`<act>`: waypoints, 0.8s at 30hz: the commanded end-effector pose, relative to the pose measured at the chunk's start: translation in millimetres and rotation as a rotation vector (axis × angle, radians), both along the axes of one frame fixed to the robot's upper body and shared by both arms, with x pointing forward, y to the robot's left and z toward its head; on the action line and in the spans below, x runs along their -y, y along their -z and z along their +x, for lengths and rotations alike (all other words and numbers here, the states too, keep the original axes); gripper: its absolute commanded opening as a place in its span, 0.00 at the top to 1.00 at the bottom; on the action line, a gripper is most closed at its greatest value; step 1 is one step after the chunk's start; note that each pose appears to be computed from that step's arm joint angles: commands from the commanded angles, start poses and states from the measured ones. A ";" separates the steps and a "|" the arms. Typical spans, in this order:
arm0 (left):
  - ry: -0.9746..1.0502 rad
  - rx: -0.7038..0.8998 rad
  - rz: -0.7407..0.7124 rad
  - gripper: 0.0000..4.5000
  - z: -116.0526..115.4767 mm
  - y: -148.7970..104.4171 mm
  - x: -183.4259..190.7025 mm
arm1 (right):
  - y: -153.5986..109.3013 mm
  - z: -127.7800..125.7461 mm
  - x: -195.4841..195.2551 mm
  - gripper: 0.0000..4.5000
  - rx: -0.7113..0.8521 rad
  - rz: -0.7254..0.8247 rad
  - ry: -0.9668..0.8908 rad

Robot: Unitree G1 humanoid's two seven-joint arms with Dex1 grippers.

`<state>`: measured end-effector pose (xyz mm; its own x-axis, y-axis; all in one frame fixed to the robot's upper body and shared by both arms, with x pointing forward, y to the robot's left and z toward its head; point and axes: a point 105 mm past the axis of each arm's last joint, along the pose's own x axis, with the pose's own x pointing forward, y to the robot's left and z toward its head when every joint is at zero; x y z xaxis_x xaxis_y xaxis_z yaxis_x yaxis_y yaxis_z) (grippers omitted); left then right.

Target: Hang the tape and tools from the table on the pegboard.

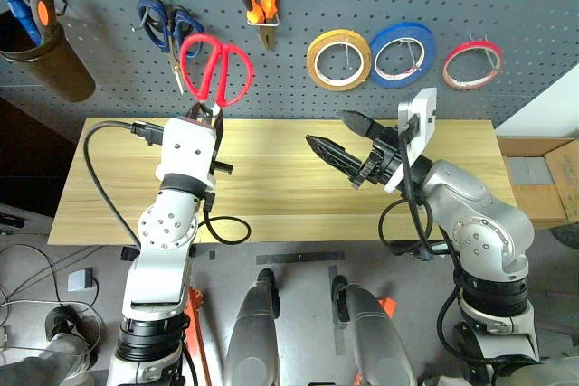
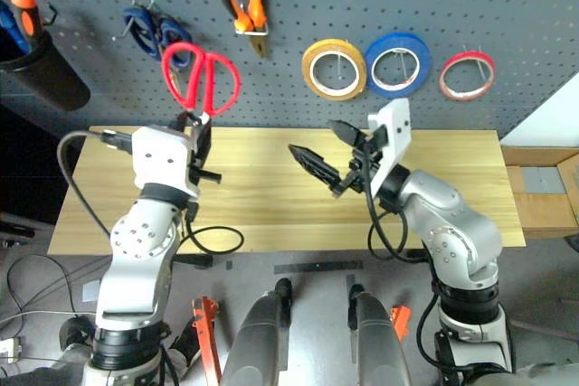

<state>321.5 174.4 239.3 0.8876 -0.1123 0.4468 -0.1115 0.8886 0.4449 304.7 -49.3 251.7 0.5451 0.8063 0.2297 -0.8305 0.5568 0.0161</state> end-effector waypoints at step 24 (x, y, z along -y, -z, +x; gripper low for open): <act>-0.134 0.253 0.036 0.78 -12.2 -31.7 -31.0 | -19.2 0.7 -2.8 0.00 0.101 0.002 -0.026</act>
